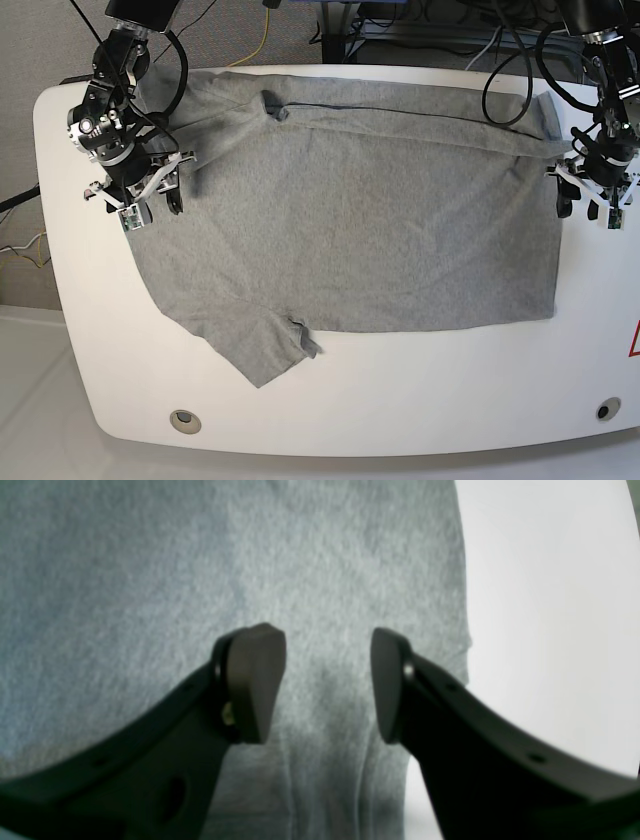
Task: Fold the T-shirt properly
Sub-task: 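Move both open grippers along the shirt's sides toward the hem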
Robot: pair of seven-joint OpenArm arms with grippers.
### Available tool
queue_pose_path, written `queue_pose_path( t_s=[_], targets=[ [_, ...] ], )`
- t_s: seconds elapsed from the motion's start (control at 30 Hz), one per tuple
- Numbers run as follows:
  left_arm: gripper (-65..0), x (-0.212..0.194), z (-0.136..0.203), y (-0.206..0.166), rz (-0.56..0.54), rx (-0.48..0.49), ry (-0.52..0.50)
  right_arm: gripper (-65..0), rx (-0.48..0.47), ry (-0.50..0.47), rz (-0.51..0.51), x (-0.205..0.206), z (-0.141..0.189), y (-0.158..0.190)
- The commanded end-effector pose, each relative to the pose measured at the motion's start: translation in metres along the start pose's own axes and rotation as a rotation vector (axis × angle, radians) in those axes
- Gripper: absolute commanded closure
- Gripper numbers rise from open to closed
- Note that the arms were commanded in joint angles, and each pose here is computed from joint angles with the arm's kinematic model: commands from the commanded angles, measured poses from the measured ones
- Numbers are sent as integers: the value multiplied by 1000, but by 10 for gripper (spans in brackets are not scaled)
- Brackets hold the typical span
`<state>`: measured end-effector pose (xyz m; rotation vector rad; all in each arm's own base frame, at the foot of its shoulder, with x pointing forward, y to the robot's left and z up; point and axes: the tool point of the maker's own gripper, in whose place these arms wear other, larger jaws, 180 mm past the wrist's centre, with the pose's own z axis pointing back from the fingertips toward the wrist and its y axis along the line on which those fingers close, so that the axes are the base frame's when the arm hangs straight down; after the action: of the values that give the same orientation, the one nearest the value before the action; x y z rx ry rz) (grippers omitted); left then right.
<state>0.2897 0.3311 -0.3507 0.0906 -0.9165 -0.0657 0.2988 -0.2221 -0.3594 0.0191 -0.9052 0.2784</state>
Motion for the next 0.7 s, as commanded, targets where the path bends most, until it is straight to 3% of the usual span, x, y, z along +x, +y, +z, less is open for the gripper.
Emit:
queue_pose_path(
  t_s=[0.0, 0.2, 0.4, 0.67],
  targets=[
    [-324, 36, 10, 6, -34, 5, -111, -300, -25, -84, 3, 25, 4, -10],
    [-324, 47, 12, 4, -45, 1, -141, -300, -30, -106, -7, 37, -2, -14],
    [-322, 82, 9, -1, -74, -11, -222, -303, -7, -140, -59, 62, -32, -25],
    [-313, 111, -19, 6, -15, -19, -255, -302, 38, -103, -149, 61, -68, -34]
  ],
)
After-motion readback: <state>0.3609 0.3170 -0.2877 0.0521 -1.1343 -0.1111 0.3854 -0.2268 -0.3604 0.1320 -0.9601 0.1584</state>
